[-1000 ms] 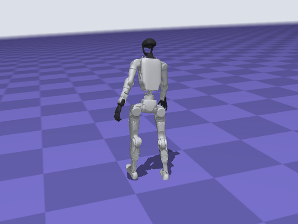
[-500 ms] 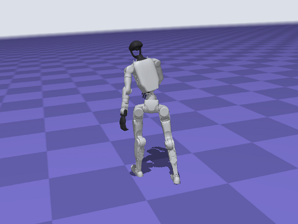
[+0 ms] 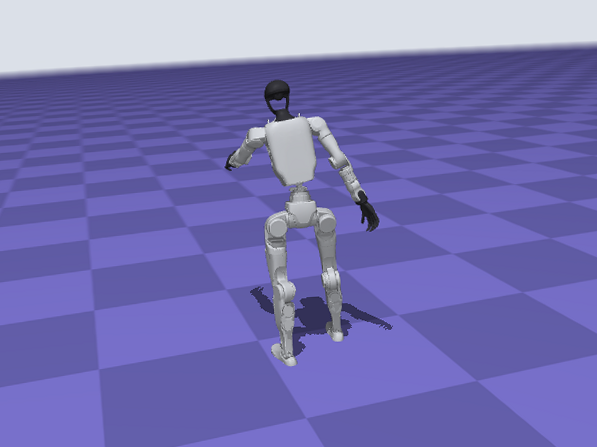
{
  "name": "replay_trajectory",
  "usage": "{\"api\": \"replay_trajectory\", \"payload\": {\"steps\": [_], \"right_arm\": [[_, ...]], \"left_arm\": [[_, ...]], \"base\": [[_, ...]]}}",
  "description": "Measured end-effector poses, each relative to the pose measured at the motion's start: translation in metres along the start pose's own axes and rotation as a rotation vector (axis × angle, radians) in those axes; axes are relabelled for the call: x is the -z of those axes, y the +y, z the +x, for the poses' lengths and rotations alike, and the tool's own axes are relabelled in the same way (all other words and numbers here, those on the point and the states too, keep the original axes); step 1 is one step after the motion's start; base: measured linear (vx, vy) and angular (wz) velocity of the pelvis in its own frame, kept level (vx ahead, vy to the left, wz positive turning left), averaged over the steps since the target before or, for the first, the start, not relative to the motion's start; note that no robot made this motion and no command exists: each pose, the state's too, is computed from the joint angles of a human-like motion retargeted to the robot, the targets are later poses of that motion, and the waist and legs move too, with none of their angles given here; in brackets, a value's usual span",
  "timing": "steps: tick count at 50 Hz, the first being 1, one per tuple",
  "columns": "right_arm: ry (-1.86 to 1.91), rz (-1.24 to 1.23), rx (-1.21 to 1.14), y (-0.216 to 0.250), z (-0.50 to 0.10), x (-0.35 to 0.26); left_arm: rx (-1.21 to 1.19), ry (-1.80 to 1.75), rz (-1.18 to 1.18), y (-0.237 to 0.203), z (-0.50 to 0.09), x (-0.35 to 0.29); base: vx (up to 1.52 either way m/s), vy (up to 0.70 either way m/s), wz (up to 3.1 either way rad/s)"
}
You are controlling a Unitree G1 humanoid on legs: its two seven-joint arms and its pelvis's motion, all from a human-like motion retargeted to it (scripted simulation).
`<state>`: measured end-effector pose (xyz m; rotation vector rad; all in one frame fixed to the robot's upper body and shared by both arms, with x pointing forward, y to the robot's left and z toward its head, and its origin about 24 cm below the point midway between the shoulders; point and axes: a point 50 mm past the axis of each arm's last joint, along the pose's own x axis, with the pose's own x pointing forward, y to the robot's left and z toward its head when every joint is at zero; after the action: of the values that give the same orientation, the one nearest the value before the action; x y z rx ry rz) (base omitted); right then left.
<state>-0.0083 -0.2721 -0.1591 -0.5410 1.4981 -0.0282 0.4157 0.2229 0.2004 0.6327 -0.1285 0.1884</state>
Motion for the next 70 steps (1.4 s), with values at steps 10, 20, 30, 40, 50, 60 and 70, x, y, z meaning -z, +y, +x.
{"api": "replay_trajectory", "payload": {"steps": [10,20,30,40,50,60,70], "right_arm": [[0.104,0.042,-0.081,0.013,-0.003,0.028],[-0.189,-0.171,0.142,-0.040,0.001,-0.107],[-0.722,-0.003,0.666,-0.179,-0.101,-0.278],[-1.081,0.091,0.827,-0.225,-0.208,-0.347],[-1.213,-0.252,0.550,-0.120,-0.170,-0.342],[-0.840,-0.344,0.162,-0.011,-0.060,-0.224],[-0.459,-0.276,0.014,0.005,-0.016,-0.116]], "left_arm": [[0.323,-0.074,0.160,-0.074,-0.049,0.039],[0.631,0.730,0.142,-0.113,-0.246,0.241],[0.102,1.781,-0.122,-0.023,-0.486,0.303],[0.079,1.818,-0.280,-0.003,-0.531,0.295],[0.147,1.520,-0.112,-0.002,-0.409,0.314],[-0.005,0.721,-0.093,-0.015,-0.133,0.212],[-0.019,0.086,-0.042,0.013,-0.003,0.022]], "base": [[0.33,-0.12,0.87],[0.28,-0.20,0.18],[0.26,-0.10,-0.40],[0.32,0.02,-0.88],[0.41,0.22,-0.68],[0.34,0.25,0.35],[0.23,0.13,0.43]]}}
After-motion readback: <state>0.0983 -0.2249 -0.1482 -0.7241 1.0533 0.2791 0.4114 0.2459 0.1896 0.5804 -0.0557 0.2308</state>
